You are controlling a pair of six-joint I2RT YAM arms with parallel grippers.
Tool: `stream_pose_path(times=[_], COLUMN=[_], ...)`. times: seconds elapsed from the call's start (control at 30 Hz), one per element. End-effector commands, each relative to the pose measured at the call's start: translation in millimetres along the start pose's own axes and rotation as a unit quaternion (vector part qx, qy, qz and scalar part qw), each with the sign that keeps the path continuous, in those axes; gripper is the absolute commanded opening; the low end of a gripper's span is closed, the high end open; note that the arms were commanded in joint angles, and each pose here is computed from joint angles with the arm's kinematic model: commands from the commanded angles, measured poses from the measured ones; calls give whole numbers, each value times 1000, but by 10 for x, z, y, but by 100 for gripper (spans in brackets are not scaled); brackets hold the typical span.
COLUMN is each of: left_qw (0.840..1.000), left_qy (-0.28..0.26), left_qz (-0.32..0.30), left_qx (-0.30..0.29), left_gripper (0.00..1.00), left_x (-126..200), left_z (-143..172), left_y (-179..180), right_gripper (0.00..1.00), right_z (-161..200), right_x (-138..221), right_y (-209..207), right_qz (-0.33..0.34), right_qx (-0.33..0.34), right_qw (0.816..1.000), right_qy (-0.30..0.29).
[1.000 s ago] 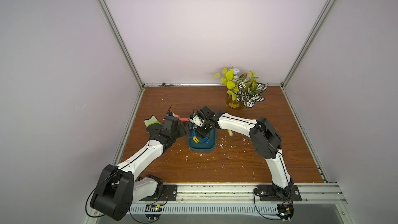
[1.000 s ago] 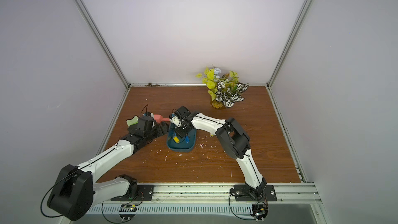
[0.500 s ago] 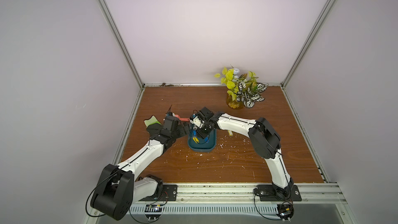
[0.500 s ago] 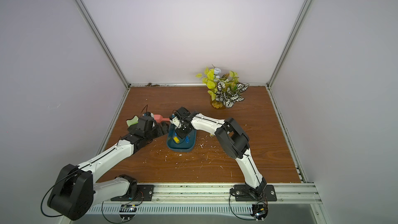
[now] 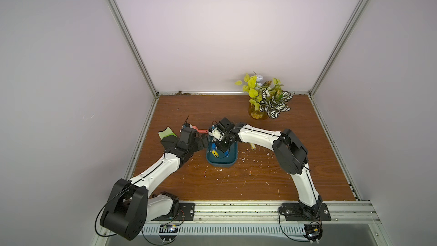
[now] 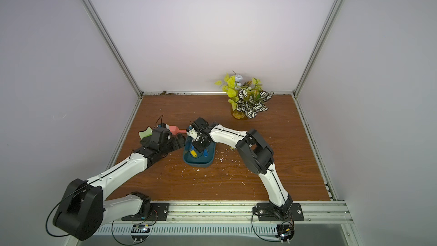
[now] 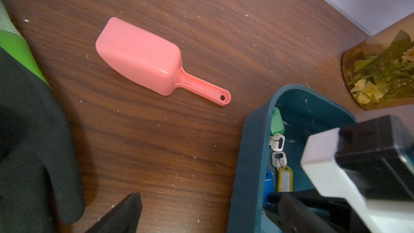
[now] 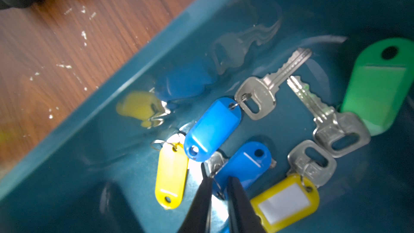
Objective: Take the keys out of the storage box
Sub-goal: Pick up the key from the storage box.
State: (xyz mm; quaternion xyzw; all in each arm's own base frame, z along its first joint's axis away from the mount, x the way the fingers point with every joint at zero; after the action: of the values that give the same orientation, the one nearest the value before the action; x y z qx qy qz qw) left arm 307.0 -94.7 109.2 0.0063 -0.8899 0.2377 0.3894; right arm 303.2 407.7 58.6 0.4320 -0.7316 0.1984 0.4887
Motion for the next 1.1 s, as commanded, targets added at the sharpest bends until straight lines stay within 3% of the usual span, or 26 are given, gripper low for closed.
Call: stream_pose_path(times=[0.0, 0.23, 0.7, 0.9, 1.07], left_qw=[1000, 1000, 999, 999, 998], left_qy=[-4, -8, -33, -45, -55], left_qz=[-5, -9, 6, 11, 9], left_qx=[-4, -6, -12, -15, -15], left_gripper=[100, 100, 100, 100, 100], left_x=[-17, 4, 96, 144, 145], left_z=[-26, -51, -174, -231, -266], left_y=[31, 36, -42, -71, -64], right_gripper=[14, 0, 0, 0, 0], right_z=[-100, -229, -379, -364, -106], right_x=[87, 260, 805, 1298, 1721], right_y=[74, 57, 34, -124, -242], right_qz=[-10, 2, 37, 57, 72], right_qx=[6, 11, 22, 7, -15], right_qw=[1000, 999, 995, 990, 986], right_qy=[-9, -34, -87, -131, -149])
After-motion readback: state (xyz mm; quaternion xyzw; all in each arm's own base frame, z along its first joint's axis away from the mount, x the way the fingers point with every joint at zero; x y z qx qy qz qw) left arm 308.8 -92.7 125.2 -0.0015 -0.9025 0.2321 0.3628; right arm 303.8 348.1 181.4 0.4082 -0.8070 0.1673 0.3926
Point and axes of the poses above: each gripper's point midway between its finger pads, its own x axis back along the fingers, its own y axis along the line the jaws close on, z = x × y, the point moved 2 cm from there along x, back along the fingers, and after that the axes turned 3 degrees about x, right-handed, at the moved point
